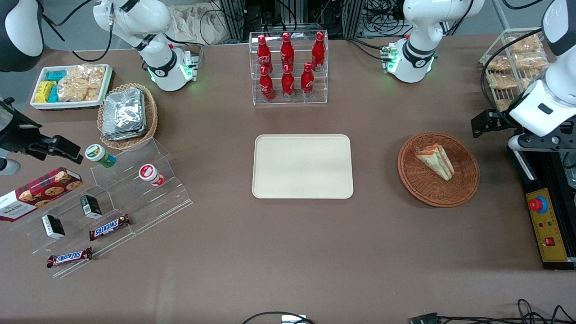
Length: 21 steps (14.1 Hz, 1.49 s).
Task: Place sandwich from basket to tray
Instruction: 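Move the left gripper over the sandwich in the wicker basket, then lower the open left gripper and close it on the wrapped sandwich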
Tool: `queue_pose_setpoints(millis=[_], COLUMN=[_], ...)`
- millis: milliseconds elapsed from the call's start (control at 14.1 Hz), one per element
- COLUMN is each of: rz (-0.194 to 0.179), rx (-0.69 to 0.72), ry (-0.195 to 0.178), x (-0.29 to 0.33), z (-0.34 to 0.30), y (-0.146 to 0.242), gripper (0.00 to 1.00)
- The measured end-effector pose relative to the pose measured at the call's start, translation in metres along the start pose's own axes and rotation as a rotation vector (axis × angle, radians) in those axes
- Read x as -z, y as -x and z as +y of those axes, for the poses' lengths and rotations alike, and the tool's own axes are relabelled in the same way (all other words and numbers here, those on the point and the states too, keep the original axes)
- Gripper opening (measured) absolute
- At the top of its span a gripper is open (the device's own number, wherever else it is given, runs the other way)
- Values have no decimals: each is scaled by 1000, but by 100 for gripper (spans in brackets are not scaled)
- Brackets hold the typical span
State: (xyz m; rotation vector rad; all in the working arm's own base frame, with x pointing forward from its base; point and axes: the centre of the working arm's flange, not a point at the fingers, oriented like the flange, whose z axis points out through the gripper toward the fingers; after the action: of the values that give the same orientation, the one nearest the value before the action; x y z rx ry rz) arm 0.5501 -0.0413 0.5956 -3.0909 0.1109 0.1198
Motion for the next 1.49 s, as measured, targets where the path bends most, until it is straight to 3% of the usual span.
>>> queue_pose_setpoints(millis=[425,709,1488], rz=[-38,-89,-14], rx=[12,77,409], ry=[16,18,19], x=[-6,-45,-210], z=[-6,-19,-46], y=[2,-1,50], gripper=[100,100,100])
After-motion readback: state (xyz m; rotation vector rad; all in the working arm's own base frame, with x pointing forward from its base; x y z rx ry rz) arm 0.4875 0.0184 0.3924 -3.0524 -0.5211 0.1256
